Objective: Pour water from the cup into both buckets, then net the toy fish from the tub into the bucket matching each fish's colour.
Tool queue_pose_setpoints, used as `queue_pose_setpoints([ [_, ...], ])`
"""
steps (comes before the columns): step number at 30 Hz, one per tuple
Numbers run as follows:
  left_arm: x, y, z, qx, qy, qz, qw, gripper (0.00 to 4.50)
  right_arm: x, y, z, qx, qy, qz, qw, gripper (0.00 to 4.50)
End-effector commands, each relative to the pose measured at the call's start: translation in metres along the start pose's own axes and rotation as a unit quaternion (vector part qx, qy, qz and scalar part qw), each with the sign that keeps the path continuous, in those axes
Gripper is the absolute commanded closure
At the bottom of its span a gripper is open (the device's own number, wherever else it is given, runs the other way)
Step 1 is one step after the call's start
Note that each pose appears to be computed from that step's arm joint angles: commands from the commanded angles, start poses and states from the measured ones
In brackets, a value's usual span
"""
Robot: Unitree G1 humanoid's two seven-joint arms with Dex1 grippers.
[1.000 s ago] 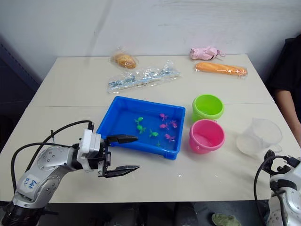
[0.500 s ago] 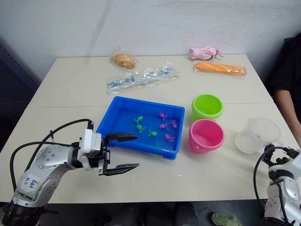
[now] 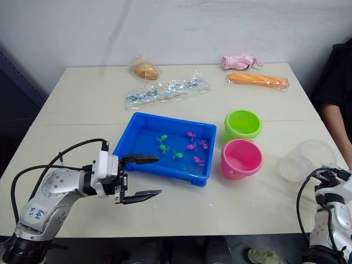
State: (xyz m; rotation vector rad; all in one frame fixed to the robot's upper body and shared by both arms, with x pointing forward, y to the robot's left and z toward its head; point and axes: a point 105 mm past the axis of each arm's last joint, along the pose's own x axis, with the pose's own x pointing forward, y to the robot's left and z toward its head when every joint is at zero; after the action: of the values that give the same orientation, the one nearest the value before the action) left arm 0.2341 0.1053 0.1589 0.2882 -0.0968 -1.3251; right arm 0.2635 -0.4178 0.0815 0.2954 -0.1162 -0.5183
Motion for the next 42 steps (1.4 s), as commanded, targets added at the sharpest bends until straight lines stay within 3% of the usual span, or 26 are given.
queue_pose_setpoints([
  [1,0.0,-0.004,0.005,0.013,-0.006,-0.003,1.0,0.0,-0.004,0.009,0.048,-0.032,-0.067,0.029,0.997,4.47],
  [7,0.001,0.002,0.008,-0.011,-0.023,-0.006,1.0,0.0,-0.028,0.039,0.094,-0.188,-0.111,0.089,0.972,4.47],
  [14,0.009,0.009,0.005,-0.037,-0.031,-0.034,0.998,0.0,-0.051,0.081,0.113,-0.34,-0.132,0.145,0.92,4.47],
  [19,0.021,0.018,0.016,-0.04,-0.069,-0.036,0.996,0.0,-0.057,0.104,0.111,-0.402,-0.134,0.18,0.888,4.47],
  [26,0.023,0.023,0.013,-0.031,-0.066,-0.042,0.996,0.0,-0.061,0.13,0.108,-0.473,-0.164,0.216,0.838,4.47],
  [42,0.02,0.027,0.006,-0.018,-0.058,-0.027,0.998,0.0,-0.055,0.148,0.109,-0.559,-0.221,0.22,0.769,4.47],
])
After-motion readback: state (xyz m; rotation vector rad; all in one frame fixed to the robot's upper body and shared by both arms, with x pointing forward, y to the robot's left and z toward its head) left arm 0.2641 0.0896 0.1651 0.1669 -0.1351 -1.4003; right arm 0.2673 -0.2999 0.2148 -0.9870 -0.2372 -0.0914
